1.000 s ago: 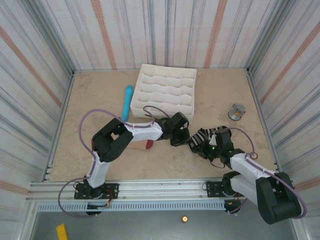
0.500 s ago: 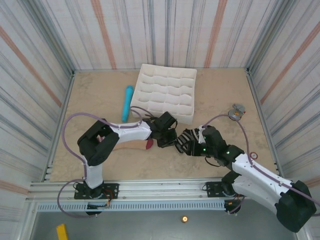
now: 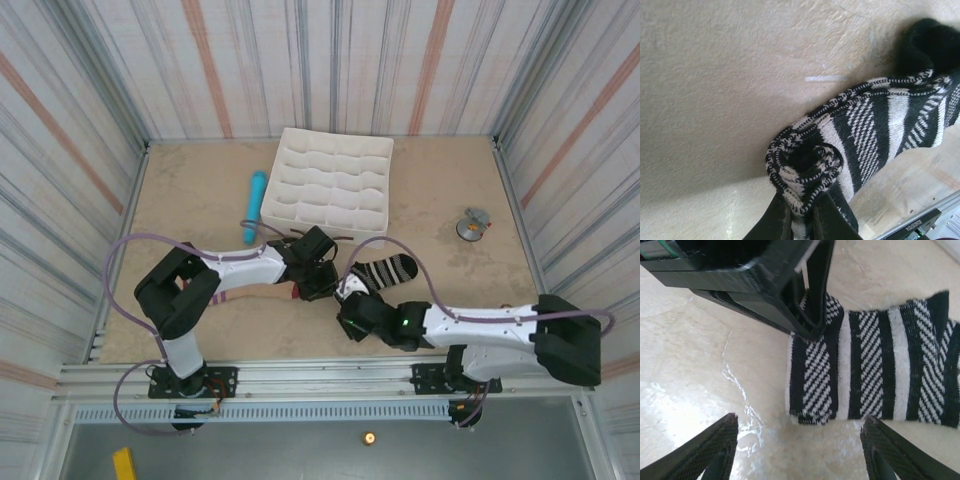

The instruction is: Roll the socks

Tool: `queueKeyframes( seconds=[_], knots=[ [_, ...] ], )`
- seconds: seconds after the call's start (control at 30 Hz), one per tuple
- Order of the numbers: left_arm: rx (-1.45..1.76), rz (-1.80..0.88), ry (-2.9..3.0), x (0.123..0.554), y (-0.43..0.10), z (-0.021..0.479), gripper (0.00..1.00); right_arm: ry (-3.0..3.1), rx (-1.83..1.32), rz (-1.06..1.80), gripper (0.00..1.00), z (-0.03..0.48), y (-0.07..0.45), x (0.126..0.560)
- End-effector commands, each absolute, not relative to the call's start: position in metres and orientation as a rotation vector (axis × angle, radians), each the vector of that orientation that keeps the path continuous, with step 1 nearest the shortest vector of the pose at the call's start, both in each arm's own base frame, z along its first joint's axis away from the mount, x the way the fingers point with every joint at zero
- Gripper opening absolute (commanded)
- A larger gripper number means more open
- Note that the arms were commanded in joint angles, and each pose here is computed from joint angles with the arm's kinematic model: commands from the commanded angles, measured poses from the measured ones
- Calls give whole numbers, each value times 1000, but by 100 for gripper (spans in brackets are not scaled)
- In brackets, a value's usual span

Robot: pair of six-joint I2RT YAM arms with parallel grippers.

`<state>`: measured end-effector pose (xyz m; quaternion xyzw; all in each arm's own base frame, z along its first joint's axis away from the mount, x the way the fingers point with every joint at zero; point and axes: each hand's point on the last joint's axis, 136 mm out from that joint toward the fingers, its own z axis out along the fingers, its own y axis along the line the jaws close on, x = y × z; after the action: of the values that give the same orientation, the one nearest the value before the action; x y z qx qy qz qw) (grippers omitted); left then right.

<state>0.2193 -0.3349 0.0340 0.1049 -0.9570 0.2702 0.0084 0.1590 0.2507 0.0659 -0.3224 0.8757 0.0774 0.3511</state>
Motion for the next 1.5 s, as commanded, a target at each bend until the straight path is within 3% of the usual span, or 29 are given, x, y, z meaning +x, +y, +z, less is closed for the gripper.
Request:
queueKeyframes(
  seconds=[0.0, 0.83, 1.13, 1.47],
  knots=[
    [368, 805, -2951, 209, -324, 33, 0, 2147, -863, 49, 66, 76, 260, 175],
    [391, 841, -2893, 212, -319, 29, 0, 2129, -912, -72, 51, 32, 267, 177],
    [394, 852, -2884, 211, -320, 29, 0, 2038, -917, -144, 53, 49, 271, 178],
    [395, 862, -2881, 212, -321, 31, 0, 2085, -938, -147, 30, 27, 271, 174]
  ],
)
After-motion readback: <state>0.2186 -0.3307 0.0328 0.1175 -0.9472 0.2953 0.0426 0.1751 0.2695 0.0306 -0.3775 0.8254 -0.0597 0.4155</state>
